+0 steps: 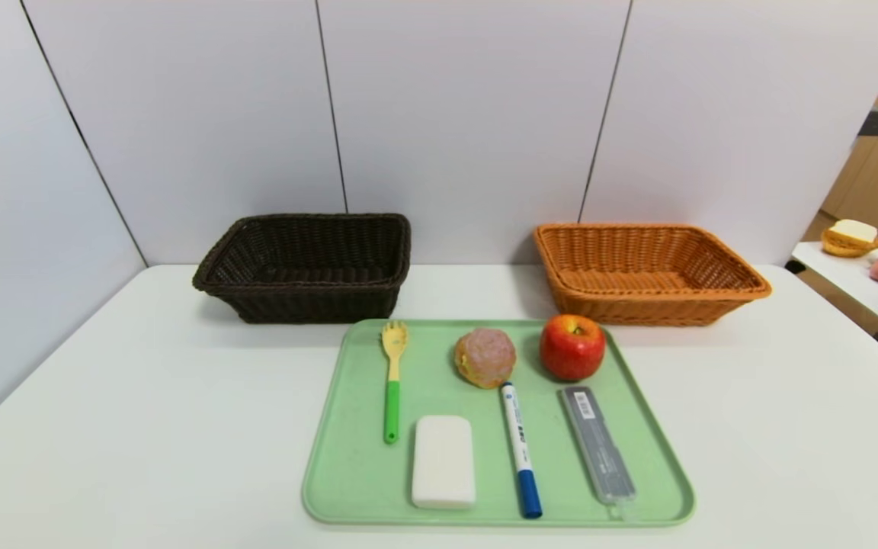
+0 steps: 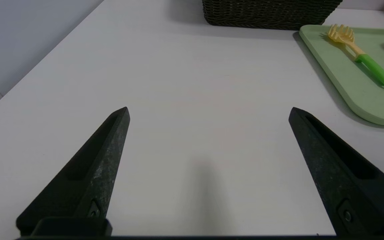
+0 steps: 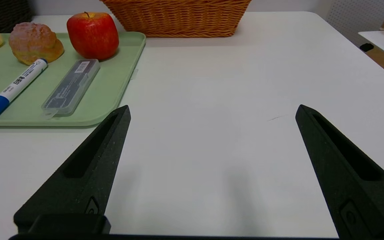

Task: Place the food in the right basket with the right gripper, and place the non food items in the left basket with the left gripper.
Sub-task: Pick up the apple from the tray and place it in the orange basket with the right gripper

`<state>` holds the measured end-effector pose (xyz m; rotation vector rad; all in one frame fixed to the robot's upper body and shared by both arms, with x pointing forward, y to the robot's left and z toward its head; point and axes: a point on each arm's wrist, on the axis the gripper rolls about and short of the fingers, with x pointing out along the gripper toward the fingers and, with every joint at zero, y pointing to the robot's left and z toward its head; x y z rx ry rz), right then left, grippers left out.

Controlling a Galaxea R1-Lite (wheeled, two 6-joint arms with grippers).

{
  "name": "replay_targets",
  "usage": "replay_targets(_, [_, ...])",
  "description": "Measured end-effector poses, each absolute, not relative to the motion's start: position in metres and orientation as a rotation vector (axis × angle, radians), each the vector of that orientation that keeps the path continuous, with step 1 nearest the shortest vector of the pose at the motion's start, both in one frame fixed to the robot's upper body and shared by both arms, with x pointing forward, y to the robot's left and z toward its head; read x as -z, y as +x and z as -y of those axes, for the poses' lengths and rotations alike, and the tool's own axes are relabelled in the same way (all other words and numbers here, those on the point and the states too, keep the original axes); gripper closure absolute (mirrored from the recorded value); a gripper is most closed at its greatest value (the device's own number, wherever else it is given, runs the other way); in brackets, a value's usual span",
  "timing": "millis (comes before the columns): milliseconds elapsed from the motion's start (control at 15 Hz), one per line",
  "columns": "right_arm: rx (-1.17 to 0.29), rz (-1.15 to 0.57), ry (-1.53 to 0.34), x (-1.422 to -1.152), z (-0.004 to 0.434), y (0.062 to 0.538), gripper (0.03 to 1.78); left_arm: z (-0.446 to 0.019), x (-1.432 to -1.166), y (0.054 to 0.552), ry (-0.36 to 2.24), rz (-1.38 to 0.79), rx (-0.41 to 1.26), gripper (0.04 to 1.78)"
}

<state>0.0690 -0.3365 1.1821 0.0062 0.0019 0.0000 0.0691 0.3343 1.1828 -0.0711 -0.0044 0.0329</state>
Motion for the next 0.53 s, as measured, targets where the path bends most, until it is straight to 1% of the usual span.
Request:
replay_targets(333, [0.001,-0.009,0.004,-1.182,0.337,0.069,0.10,-0.334,-1.183,0.069,-0.061,0.004,-0.035,0.13])
replay_targets(467, [-0.009,0.002,-0.002,-1.188,0.336,0.067,0.10,-0.334,-1.194,0.065,-0.058,0.023,-0.031,0.13])
replay_targets(533, [-0.025,0.013,0.000,-1.198,0.336,0.064,0.10,-0.334,-1.205,0.062,-0.060,0.031,-0.031,0.13])
